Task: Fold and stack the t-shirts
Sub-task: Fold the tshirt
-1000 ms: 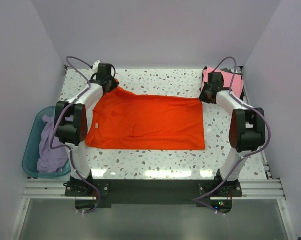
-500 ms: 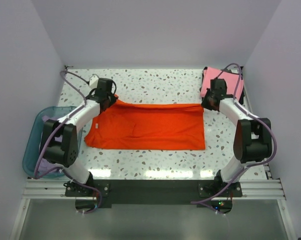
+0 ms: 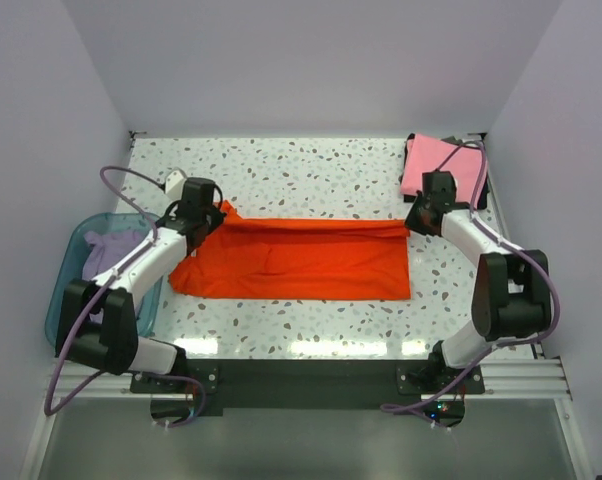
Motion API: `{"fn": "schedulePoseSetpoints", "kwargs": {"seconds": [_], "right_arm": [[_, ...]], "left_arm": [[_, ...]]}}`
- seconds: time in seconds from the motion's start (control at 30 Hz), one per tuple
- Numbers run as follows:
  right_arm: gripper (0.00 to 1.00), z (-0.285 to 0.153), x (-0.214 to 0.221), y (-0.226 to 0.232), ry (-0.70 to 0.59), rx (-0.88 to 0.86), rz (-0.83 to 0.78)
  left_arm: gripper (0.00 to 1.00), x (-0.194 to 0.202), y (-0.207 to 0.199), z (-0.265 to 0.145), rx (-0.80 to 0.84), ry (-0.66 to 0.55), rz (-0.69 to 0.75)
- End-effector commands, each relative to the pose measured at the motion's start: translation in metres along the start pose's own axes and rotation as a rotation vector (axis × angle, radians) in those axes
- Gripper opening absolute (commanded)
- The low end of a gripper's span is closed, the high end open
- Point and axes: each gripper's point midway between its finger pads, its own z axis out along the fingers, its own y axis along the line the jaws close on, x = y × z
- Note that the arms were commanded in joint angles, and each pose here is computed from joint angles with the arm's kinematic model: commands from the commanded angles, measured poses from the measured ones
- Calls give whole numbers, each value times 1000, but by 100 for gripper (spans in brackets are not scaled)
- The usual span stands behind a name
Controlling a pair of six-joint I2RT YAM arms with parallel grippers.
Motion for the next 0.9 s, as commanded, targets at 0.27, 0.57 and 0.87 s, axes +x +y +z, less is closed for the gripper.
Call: {"fn": "schedulePoseSetpoints", "kwargs": {"seconds": [0.27, 0.57, 0.87], "right_arm": [[0, -25, -9, 7, -83, -74, 36], [13, -37, 29, -2, -56, -128, 52], [40, -65, 27, -4, -102, -160, 35]], "left_arm": [[0, -1, 24, -29, 29, -64, -69], [6, 43, 66, -40, 29, -7, -105], [45, 33, 72, -64, 91, -57, -109]]}}
